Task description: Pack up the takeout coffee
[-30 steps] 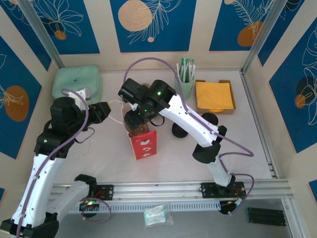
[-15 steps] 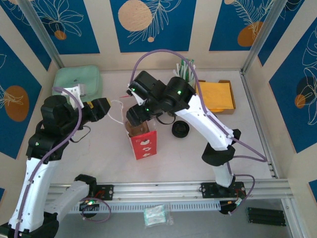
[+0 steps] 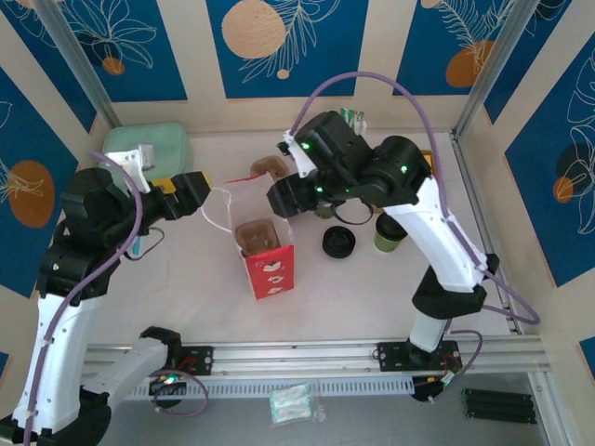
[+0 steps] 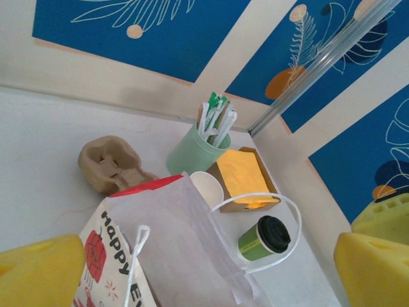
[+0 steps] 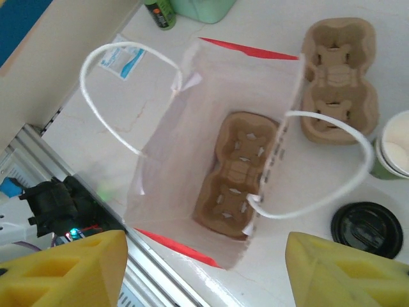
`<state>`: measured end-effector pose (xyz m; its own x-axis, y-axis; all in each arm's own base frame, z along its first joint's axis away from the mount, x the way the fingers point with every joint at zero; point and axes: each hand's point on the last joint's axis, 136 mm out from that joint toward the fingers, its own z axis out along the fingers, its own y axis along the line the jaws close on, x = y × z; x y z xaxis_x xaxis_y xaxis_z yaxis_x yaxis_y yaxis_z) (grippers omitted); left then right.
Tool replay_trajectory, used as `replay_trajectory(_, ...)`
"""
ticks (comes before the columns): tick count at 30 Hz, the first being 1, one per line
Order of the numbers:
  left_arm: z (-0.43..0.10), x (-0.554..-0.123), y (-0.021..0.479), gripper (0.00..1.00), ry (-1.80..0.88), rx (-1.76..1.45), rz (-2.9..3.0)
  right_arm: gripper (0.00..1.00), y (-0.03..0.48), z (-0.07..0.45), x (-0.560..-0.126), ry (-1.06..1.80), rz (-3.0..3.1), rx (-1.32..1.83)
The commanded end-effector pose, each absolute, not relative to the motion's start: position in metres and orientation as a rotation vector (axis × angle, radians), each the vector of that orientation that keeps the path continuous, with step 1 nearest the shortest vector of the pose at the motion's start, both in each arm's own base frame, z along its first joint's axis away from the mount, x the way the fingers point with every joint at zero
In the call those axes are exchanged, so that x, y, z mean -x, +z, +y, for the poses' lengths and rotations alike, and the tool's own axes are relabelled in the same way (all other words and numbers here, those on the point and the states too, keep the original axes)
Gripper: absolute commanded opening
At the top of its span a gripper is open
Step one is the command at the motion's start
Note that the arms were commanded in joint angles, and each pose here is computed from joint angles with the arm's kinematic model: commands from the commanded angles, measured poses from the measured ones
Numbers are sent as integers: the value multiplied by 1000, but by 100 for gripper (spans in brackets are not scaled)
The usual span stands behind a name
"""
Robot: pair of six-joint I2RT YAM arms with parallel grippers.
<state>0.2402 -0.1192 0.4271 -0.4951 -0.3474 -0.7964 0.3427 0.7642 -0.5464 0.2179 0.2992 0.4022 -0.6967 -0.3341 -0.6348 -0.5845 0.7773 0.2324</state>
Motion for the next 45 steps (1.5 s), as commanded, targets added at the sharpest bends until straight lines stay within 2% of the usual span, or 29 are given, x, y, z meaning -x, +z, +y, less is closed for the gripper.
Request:
replay_trajectory(1,-128,-239,446,99,-894,-43,1873,67,400,274,-226,533,2405,594)
replay_trajectory(14,-157,-249,465,99,-991,-112,1834,75,331,175,-253,417,2597,204)
replay_trajectory(25,-230,-264,461,99,-1010,-316,1894,87,278,107,-276,238,2710,-89)
replay_trajectory(28,-252,-268,457,99,-1027,-362,1910,88,264,93,-282,210,2735,-154)
replay_trajectory(30,-265,-271,455,99,-1031,-386,1918,95,255,85,-286,190,2746,-190)
replay_trajectory(36,-300,-276,447,100,-1038,-463,1946,99,229,67,-295,144,2795,-285)
replay_trajectory(45,-348,-276,425,99,-1038,-563,2003,99,202,53,-305,69,2860,-360)
